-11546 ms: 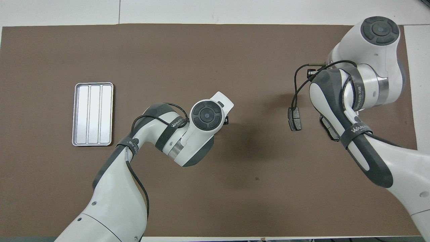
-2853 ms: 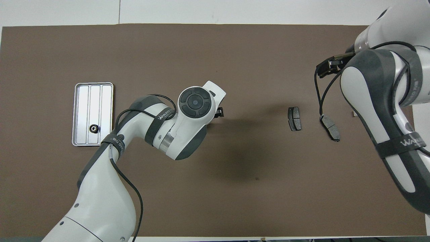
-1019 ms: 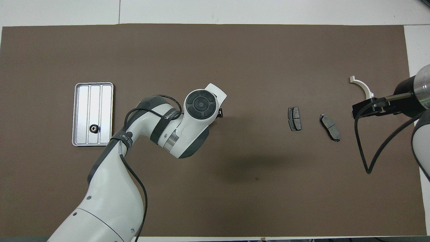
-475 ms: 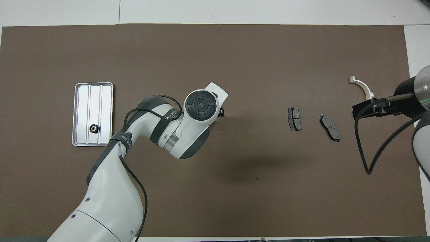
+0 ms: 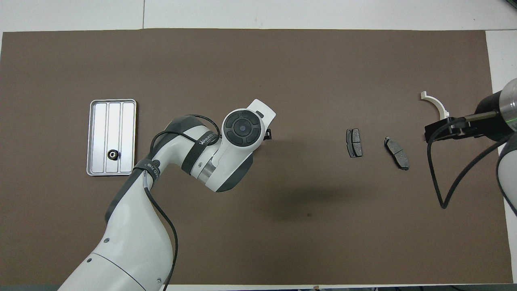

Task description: Pick bearing gear from pile to tray

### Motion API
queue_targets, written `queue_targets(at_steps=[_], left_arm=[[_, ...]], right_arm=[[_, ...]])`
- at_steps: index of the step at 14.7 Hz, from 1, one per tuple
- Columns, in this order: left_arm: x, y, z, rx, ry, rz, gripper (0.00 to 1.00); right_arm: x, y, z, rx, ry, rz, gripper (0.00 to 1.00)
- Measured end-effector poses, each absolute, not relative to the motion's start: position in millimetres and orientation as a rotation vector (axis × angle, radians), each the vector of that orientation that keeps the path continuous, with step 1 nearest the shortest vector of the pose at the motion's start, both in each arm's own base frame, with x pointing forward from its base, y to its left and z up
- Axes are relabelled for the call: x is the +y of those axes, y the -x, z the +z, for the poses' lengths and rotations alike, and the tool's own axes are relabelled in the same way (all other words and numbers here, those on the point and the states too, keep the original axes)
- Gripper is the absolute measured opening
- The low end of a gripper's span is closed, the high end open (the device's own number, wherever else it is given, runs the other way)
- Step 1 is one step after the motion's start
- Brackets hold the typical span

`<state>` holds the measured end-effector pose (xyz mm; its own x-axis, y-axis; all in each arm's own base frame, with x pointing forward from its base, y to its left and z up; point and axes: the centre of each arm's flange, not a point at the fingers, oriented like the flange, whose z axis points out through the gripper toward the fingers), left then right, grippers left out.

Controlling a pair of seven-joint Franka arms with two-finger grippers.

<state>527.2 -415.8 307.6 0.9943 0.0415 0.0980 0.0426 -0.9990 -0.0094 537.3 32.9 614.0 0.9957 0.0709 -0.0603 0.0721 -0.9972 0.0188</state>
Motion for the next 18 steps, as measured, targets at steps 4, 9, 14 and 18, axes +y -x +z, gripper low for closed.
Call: queue_targets(at_steps=[4, 9, 14, 18], left_arm=[[-416.8, -525.2, 305.9, -0.061, 3.124, -0.149, 1.0], [-415.5, -519.9, 297.2, -0.054, 3.116, -0.13, 1.0], [-415.0, -518.3, 294.7, -0.052, 3.113, -0.125, 1.0], [-415.2, -518.2, 294.6, -0.051, 3.114, -0.125, 1.0]], right_arm=[[33.3, -537.4, 613.9, 0.113, -3.117, -0.092, 1.0], [35.8, -538.2, 612.3, 0.119, -3.116, -0.096, 1.0], [37.1, -538.1, 612.4, 0.123, -3.115, -0.095, 1.0], [38.5, -538.0, 612.4, 0.127, -3.115, -0.095, 1.0]])
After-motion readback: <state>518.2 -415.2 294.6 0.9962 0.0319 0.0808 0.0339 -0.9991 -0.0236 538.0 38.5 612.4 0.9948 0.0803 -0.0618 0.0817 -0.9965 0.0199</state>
